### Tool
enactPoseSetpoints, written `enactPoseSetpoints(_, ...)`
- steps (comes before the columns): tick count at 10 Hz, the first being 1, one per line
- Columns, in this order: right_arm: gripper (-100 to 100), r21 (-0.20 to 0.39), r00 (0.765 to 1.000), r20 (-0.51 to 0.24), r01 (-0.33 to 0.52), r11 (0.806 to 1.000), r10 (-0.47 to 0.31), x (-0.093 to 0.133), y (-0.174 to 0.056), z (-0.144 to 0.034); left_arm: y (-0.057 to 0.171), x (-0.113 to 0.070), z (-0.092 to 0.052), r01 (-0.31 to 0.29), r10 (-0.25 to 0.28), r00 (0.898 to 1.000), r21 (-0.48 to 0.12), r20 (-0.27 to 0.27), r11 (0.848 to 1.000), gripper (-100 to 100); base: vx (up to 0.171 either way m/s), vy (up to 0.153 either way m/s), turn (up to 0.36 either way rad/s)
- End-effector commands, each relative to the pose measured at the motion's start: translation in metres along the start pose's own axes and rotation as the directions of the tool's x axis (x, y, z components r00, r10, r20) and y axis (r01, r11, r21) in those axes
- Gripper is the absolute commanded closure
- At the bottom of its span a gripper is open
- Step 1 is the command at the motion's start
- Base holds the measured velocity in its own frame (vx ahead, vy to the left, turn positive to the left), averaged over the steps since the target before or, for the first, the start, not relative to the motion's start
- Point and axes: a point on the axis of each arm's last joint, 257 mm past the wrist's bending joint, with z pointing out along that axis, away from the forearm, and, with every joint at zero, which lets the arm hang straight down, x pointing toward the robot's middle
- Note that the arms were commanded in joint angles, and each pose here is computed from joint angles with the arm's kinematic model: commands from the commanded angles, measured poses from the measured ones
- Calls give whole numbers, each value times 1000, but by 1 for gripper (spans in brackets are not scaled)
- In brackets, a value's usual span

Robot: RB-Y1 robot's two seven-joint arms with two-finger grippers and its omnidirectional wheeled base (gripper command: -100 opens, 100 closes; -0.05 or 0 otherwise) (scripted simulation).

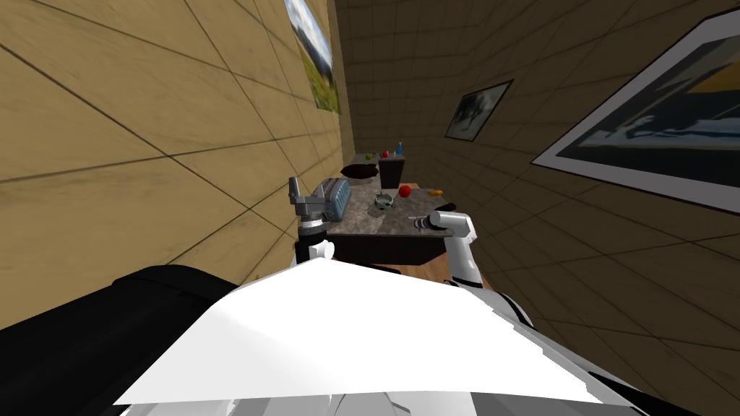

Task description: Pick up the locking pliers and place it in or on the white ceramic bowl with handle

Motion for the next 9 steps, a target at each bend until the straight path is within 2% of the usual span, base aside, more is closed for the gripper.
enactPoseSetpoints(1,100,-37,1000,2,14,999,-14,8,12,-4,0,0,0,0,0,1000,0,0,1000,0,-173,-16,145)
enactPoseSetpoints(4,100,-115,1000,7,24,993,-23,25,39,-14,0,0,0,0,0,1000,0,0,1000,0,-184,12,140)
enactPoseSetpoints(6,100,-182,1000,11,15,983,-13,40,64,-26,0,0,0,0,0,1000,0,0,1000,0,-171,-7,250)
enactPoseSetpoints(9,100,-249,1000,13,-12,968,15,56,92,-40,0,0,0,0,0,1000,0,0,1000,0,-117,0,198)
